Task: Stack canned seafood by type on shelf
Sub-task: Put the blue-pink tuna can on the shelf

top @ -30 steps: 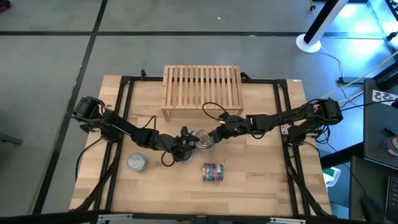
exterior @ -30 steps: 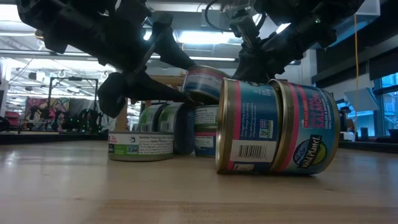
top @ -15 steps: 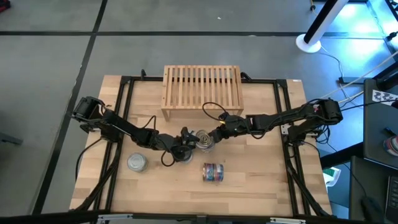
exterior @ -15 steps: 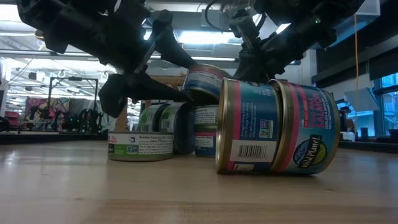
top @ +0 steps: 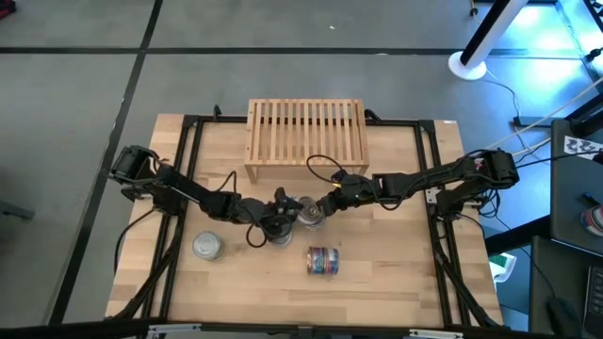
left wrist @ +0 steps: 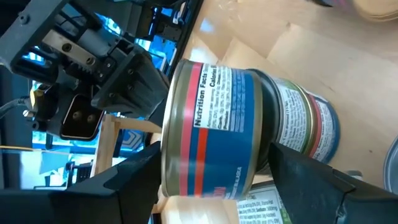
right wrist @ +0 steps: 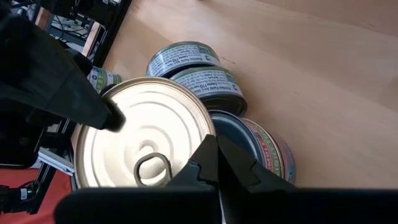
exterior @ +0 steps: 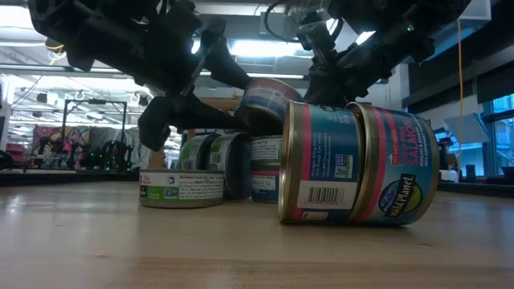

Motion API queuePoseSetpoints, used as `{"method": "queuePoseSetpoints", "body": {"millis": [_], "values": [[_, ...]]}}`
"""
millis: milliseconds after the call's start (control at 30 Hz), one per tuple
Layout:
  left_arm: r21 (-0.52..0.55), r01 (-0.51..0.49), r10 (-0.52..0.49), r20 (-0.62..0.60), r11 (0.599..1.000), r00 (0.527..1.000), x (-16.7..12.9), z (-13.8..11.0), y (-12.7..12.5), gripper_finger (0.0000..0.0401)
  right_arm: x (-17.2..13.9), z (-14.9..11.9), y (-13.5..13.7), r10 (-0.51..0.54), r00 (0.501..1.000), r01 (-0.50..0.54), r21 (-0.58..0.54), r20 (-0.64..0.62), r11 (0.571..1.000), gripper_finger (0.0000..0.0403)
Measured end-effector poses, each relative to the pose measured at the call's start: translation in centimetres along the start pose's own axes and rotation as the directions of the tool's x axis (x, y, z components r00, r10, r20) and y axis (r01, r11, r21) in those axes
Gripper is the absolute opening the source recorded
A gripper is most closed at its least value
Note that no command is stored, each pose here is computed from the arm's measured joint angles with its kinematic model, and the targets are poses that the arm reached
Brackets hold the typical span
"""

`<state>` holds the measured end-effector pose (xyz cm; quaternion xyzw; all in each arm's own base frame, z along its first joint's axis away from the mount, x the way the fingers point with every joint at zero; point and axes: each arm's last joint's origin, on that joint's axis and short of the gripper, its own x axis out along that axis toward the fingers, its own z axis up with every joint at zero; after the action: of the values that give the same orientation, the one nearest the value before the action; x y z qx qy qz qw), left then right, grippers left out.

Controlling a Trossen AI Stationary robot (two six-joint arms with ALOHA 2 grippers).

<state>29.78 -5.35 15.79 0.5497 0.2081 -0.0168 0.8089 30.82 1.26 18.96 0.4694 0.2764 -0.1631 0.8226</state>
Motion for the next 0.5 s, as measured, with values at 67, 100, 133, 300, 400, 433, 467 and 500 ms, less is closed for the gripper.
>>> {"method": "queuePoseSetpoints", "body": {"millis": [67, 100, 133, 300, 400, 433, 467, 500], "values": [[0.000, 0.006, -0.006, 0.011, 1.000, 1.000, 0.01, 0.00, 0.00, 0.0282, 0.01, 0.00, 0.00, 0.000, 1.000, 0.000, 0.000, 0.000, 1.000, 0.0001], [0.000, 0.009, -0.009, 0.015, 1.000, 1.000, 0.01, 0.01, -0.01, 0.0279, 0.01, 0.00, 0.00, 0.000, 1.000, 0.000, 0.000, -0.001, 1.000, 0.0001], [0.003, 0.009, -0.009, 0.017, 1.000, 1.000, 0.01, 0.02, -0.01, 0.0275, 0.01, 0.00, 0.00, 0.000, 1.000, 0.000, -0.001, -0.001, 1.000, 0.0001], [0.003, 0.009, -0.009, 0.018, 1.000, 1.000, 0.01, 0.03, 0.00, 0.0240, 0.01, 0.00, 0.02, 0.002, 1.000, -0.002, -0.001, 0.000, 1.000, 0.0001], [0.003, 0.009, -0.009, 0.019, 1.000, 1.000, 0.01, 0.03, 0.00, 0.0215, 0.01, 0.01, 0.03, 0.004, 1.000, -0.004, 0.000, 0.001, 1.000, 0.0001], [0.003, 0.009, -0.009, 0.019, 1.000, 1.000, 0.01, 0.03, 0.00, 0.0207, 0.00, 0.01, 0.03, 0.004, 1.000, -0.004, 0.000, 0.001, 1.000, 0.0001], [0.003, 0.010, -0.010, 0.019, 1.000, 1.000, 0.01, 0.03, -0.01, 0.0202, 0.00, 0.02, 0.04, 0.004, 1.000, -0.004, 0.000, 0.001, 1.000, 0.0001], [0.003, 0.010, -0.010, 0.019, 1.000, 1.000, 0.01, 0.03, -0.01, 0.0198, 0.00, 0.02, 0.04, 0.004, 1.000, -0.004, 0.000, 0.001, 1.000, 0.0001]]}}
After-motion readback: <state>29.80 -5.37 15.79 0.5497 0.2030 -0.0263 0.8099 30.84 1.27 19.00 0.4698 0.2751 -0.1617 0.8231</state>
